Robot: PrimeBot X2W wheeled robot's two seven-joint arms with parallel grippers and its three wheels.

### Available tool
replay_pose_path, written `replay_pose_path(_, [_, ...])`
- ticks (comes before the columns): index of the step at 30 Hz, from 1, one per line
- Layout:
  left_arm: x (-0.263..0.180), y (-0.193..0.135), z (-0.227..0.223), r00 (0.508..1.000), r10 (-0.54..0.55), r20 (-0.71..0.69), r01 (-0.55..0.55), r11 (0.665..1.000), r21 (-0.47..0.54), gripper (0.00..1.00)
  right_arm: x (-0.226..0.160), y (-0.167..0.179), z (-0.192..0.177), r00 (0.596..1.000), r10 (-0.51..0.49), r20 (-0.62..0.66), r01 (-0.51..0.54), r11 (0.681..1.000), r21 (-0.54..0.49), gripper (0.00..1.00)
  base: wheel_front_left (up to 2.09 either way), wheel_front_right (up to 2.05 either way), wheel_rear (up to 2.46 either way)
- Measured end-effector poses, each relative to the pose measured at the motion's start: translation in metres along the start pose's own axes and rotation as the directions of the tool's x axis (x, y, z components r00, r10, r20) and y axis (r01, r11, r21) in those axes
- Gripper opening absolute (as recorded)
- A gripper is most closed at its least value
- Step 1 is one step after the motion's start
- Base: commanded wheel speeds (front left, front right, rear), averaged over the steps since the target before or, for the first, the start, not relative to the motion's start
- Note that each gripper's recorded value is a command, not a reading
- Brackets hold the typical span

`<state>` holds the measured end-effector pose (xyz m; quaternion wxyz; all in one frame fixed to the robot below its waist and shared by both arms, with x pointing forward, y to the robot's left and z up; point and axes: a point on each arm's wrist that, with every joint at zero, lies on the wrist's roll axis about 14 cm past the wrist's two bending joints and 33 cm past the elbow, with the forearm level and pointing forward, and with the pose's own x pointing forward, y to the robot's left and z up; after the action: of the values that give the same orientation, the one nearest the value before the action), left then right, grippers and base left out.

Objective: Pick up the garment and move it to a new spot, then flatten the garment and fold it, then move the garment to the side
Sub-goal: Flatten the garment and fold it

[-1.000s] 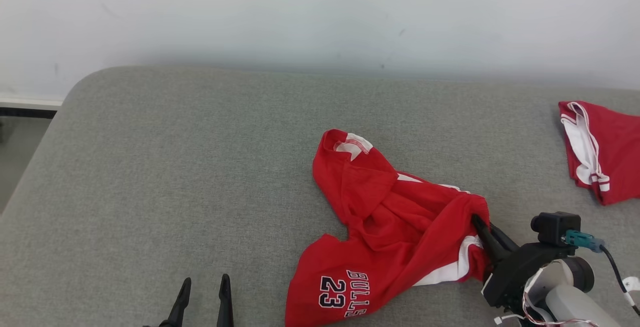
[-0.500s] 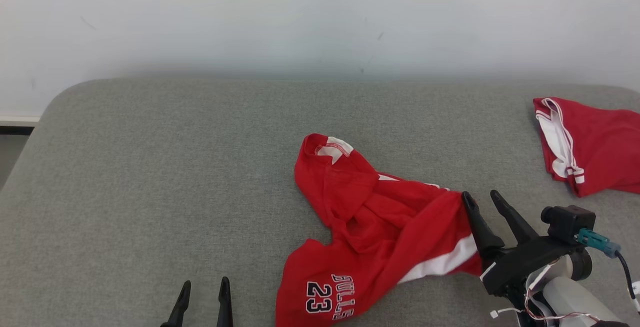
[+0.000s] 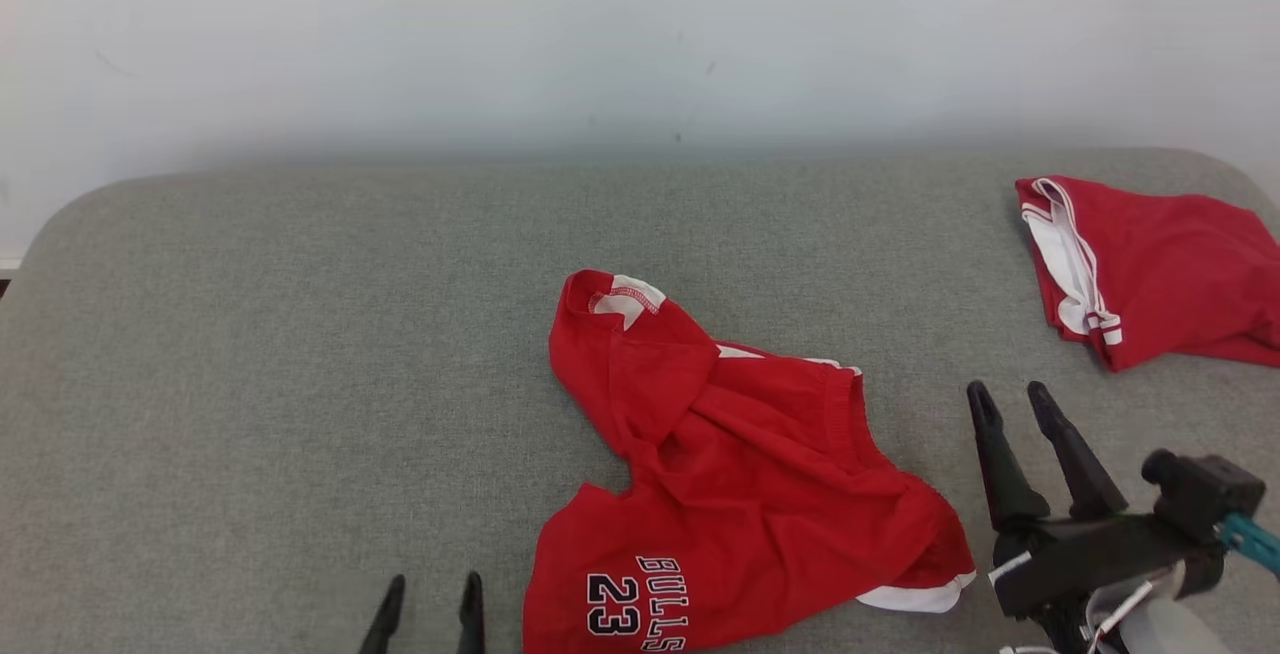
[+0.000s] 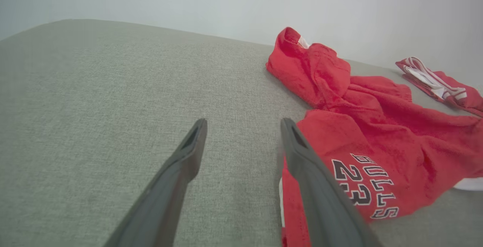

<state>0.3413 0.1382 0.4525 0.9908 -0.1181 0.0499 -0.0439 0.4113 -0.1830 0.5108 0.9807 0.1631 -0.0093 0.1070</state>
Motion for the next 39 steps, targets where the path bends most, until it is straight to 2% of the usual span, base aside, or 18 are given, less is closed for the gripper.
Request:
replay_pose_path(7, [-0.015, -0.033, -0.029, 0.988, -0.126, -0.090, 0.128, 0.992, 0.013, 1.00, -0.026, -0.002, -0.002, 0.995, -0.081, 0.052, 0.080, 0.996, 0.027, 1.00, 0.00, 0.00, 0.00])
replay_pose_path(16, [-0.024, -0.042, -0.057, 0.970, -0.162, -0.181, 0.164, 0.986, -0.004, 1.00, -0.049, -0.005, -0.019, 0.985, -0.169, 0.039, 0.166, 0.983, 0.078, 1.00, 0.00, 0.00, 0.00])
replay_pose_path(24, [-0.015, -0.045, -0.067, 0.959, -0.176, -0.222, 0.181, 0.984, 0.001, 1.00, -0.048, 0.017, -0.028, 0.995, -0.095, 0.011, 0.095, 0.995, -0.011, 1.00, 0.00, 0.00, 0.00])
replay_pose_path(32, [-0.010, -0.041, -0.081, 0.948, -0.167, -0.271, 0.173, 0.985, -0.003, 1.00, -0.045, 0.028, -0.038, 0.997, -0.074, -0.013, 0.074, 0.997, -0.012, 1.00, 0.00, 0.00, 0.00])
replay_pose_path(33, [-0.010, -0.040, -0.083, 0.946, -0.166, -0.279, 0.172, 0.985, -0.005, 0.67, -0.045, 0.029, -0.039, 0.997, -0.072, -0.016, 0.072, 0.997, -0.014, 1.00, 0.00, 0.00, 0.00])
replay_pose_path(35, [-0.007, -0.041, -0.084, 0.944, -0.171, -0.282, 0.176, 0.984, -0.008, 0.27, -0.044, 0.030, -0.040, 0.997, -0.071, -0.017, 0.071, 0.997, -0.013, 1.00, 0.00, 0.00, 0.00])
replay_pose_path(36, [-0.006, -0.043, -0.083, 0.944, -0.175, -0.281, 0.179, 0.984, -0.010, 0.00, -0.044, 0.030, -0.040, 0.997, -0.071, -0.017, 0.070, 0.997, -0.012, 1.00, 0.00, 0.00, 0.00])
replay_pose_path(39, [0.001, -0.047, -0.075, 0.949, -0.188, -0.255, 0.192, 0.981, -0.007, 0.00, -0.043, 0.031, -0.040, 0.997, -0.069, -0.018, 0.068, 0.998, -0.013, 1.00, 0.00, 0.00, 0.00])
